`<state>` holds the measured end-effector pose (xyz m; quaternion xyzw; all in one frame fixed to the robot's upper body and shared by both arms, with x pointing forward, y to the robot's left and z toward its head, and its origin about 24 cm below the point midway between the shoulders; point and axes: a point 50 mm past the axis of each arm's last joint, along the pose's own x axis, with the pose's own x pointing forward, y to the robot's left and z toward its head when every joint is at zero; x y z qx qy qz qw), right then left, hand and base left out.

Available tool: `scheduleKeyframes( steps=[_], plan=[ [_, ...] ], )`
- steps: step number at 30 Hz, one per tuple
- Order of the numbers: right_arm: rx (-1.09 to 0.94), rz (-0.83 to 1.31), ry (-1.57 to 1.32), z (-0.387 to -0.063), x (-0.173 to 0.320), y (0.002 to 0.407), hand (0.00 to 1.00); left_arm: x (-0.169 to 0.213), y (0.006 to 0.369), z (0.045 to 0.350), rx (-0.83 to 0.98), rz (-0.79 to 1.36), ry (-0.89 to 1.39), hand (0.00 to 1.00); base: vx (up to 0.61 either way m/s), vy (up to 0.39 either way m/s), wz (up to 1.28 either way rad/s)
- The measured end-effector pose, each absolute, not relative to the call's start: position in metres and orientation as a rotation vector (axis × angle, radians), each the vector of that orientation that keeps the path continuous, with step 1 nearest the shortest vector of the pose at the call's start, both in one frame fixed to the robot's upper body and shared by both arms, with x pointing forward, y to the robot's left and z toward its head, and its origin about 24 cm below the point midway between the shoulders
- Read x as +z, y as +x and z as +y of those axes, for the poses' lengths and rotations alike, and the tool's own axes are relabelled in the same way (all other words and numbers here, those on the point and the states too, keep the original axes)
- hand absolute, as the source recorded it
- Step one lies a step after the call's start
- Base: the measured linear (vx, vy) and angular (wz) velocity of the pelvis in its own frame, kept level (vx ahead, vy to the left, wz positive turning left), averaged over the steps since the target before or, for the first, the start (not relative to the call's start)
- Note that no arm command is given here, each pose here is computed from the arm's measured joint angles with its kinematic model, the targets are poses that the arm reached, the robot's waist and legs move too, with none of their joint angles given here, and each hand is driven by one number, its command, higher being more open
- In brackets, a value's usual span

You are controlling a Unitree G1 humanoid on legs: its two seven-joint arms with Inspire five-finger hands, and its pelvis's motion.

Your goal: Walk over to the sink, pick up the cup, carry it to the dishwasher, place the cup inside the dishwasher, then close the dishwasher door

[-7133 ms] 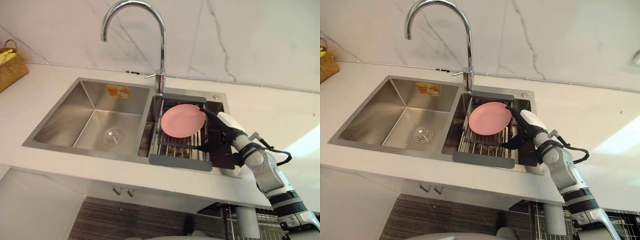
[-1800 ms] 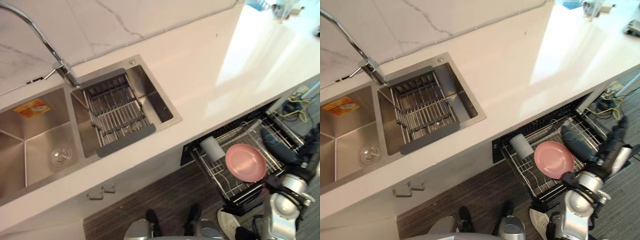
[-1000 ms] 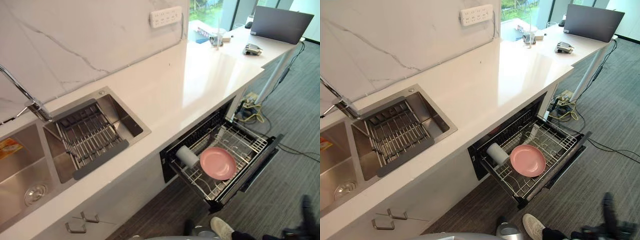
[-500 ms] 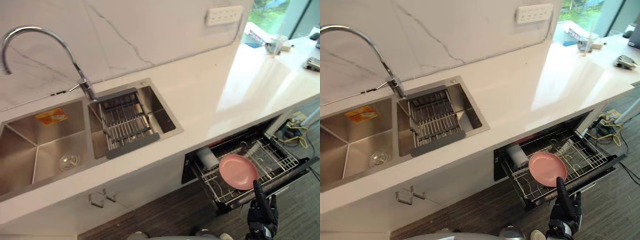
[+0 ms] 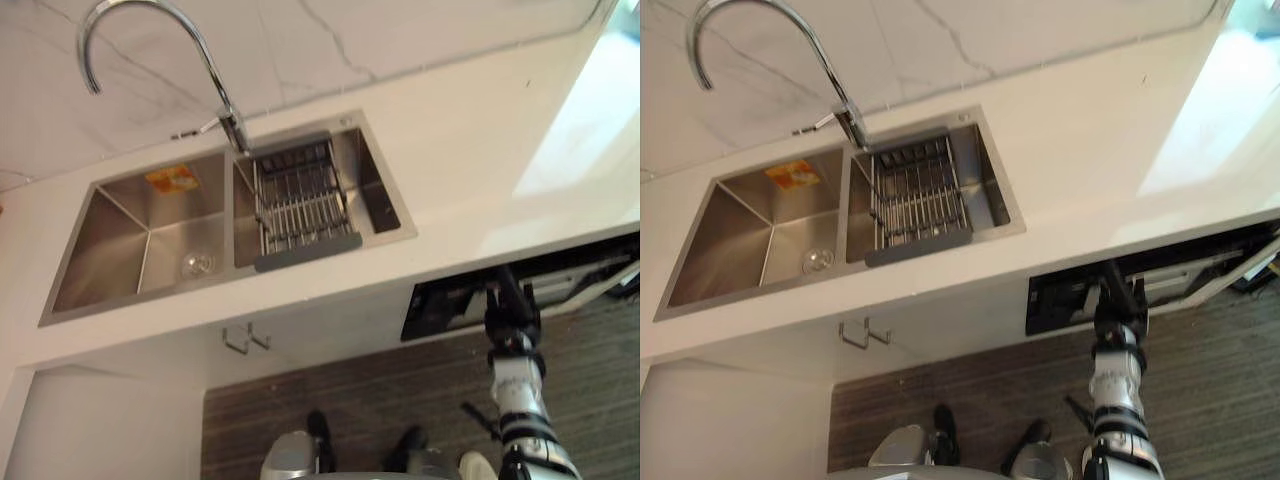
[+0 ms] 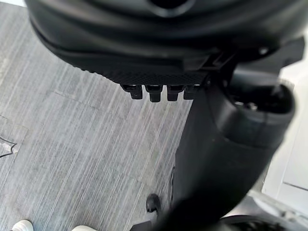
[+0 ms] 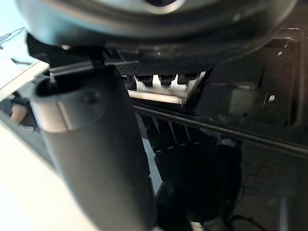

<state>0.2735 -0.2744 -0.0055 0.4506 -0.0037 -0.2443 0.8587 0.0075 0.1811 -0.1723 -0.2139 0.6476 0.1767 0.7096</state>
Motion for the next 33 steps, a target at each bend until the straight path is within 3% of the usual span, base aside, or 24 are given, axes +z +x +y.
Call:
scheduleKeyframes(
  steps=[8, 11, 15, 21, 25, 33],
  plan=[
    [-0.404, -0.052, 0.889, -0.258, 0.012, 0.281, 1.00, -0.170, 0.027, 0.168, 0.399, 1.308, -0.566, 1.00, -0.05, 0.001, -0.07],
    [-0.254, 0.082, 0.725, -0.235, -0.015, 0.247, 1.00, -0.171, 0.022, 0.165, 0.435, 1.305, -0.648, 1.00, 0.02, -0.001, 0.01],
    [-0.130, 0.512, 0.583, -0.182, -0.098, 0.153, 1.00, -0.169, 0.009, 0.161, 0.381, 1.268, -0.806, 1.00, 0.08, -0.022, 0.16],
    [-0.147, 0.534, 0.423, -0.197, -0.109, 0.120, 1.00, -0.165, -0.013, 0.174, 0.471, 1.183, -0.955, 1.00, 0.09, 0.033, -0.11],
    [-0.191, 0.705, 0.351, -0.211, -0.129, 0.082, 1.00, -0.162, -0.027, 0.193, 0.441, 1.210, -0.947, 1.00, 0.13, 0.053, -0.34],
    [-0.333, 0.871, 0.357, -0.227, -0.145, 0.064, 1.00, -0.163, -0.034, 0.195, 0.433, 1.266, -0.927, 1.00, 0.05, 0.064, -0.02]
  ],
)
